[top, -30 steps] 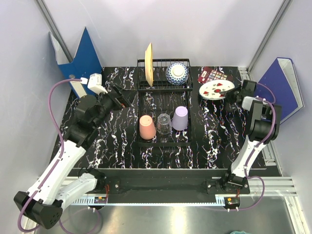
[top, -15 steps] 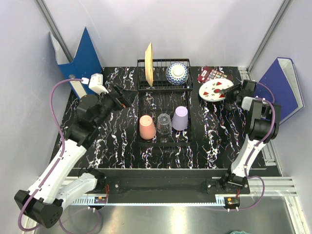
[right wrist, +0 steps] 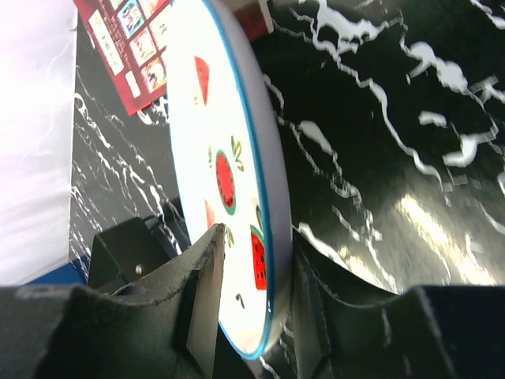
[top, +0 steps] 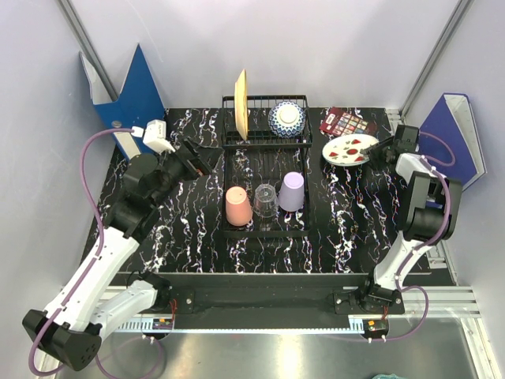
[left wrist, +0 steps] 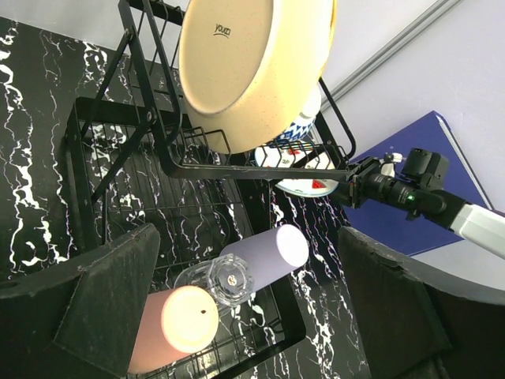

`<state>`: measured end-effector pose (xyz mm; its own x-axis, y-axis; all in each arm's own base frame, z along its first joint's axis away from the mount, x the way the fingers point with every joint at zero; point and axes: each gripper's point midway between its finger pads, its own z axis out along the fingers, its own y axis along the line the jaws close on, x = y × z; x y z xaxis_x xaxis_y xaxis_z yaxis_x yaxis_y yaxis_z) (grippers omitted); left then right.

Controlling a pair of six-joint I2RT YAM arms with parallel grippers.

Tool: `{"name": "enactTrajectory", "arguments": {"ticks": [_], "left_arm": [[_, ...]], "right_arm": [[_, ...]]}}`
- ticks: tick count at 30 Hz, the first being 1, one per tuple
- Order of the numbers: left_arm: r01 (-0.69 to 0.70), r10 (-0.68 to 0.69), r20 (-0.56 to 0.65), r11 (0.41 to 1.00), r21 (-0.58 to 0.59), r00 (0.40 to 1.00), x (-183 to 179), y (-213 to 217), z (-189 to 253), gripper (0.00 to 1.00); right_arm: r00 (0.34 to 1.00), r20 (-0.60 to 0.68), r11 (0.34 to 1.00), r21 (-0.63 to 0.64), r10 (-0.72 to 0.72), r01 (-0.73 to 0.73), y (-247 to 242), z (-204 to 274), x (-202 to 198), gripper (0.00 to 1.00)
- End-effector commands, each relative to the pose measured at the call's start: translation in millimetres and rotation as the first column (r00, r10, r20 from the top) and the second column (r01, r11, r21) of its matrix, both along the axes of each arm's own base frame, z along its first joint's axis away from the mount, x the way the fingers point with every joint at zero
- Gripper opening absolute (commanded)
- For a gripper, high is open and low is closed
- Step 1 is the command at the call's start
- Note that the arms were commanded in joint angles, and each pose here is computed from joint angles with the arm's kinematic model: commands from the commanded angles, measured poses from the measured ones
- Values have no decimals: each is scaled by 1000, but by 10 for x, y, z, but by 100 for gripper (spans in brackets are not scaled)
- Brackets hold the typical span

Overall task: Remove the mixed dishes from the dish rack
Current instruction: Place the plate at the center of the board.

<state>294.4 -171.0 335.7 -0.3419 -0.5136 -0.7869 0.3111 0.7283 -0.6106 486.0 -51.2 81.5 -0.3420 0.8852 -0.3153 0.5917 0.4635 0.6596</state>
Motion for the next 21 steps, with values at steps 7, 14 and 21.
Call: {"name": "enactTrajectory", "arguments": {"ticks": [7, 14, 21], "left_arm": [[53, -52, 7, 998, -38, 999, -121, -66, 31, 99], [49, -50, -6, 998, -31, 999, -142, -47, -77, 99], [40, -40, -8, 999, -17, 999, -134, -29, -109, 99]], "right_arm": [[1000, -3, 995, -97, -9, 9, -5, 292, -325, 43], [998, -67, 998, -64, 18, -22, 64, -13, -380, 26], [995, -101, 998, -65, 18, -24, 101, -202, -407, 0]]}}
